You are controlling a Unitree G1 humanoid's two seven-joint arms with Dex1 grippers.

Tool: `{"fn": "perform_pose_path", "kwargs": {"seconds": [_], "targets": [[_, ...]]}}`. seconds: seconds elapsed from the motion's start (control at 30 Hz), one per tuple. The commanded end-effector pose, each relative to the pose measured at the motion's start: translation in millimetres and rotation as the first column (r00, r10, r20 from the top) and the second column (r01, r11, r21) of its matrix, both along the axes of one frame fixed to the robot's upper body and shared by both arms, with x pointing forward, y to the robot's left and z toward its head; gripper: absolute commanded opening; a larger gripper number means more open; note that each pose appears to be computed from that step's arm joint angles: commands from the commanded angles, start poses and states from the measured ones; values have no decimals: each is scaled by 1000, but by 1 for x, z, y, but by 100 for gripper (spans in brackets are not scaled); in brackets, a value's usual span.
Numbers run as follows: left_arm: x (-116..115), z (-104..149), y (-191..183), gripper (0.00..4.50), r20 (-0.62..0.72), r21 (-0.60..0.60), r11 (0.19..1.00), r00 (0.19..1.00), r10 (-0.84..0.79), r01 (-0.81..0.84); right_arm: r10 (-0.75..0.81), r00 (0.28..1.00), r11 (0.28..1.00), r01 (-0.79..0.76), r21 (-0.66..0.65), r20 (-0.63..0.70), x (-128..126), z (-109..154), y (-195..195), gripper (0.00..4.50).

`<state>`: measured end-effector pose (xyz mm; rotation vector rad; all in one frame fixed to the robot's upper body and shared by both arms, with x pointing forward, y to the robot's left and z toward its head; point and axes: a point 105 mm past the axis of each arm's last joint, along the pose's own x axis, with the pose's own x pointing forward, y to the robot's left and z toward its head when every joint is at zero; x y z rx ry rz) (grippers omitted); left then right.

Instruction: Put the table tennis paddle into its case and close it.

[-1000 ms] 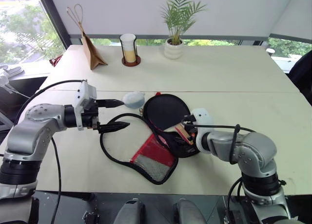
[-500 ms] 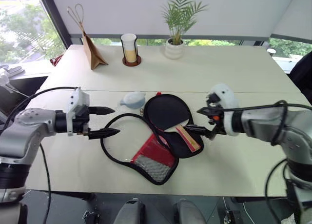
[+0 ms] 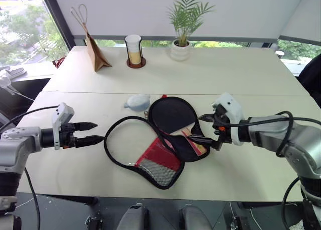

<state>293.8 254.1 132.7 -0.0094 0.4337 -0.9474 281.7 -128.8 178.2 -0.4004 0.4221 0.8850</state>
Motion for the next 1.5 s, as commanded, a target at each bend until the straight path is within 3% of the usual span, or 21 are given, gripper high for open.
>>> {"fn": "perform_pose_path", "kwargs": {"seconds": [0.03,0.33,0.5,0.63,0.8,1.17,1.27,1.47,1.5], "targets": [[-3,-2,-5,450,-57,-111,993,998,23,-29,9,999,1000,-10,9,43,1,6,3,447],[-2,-29,-15,450,-170,-164,984,984,47,-75,7,999,1000,-8,17,51,3,5,4,447],[-13,-39,-22,450,-224,-165,986,975,1,-39,0,999,1000,-1,18,53,3,4,4,447],[-13,-40,-17,270,-228,-162,985,973,20,-58,-7,999,1000,6,22,53,3,3,4,450],[-13,-42,-8,2,-244,-161,983,969,48,-89,-13,999,1000,12,25,50,3,1,5,450],[-16,-15,-11,2,-208,-246,966,978,25,-77,-19,999,1000,18,26,50,3,-1,6,450],[-4,-7,6,83,-152,-215,964,980,126,-158,-18,999,1000,17,26,50,3,-1,6,450],[10,-5,14,378,-93,-170,962,975,201,-215,-7,999,1000,6,30,47,3,-3,10,450],[11,-7,12,378,-95,-167,963,975,200,-213,-7,999,1000,5,30,48,3,-3,10,450]]}}
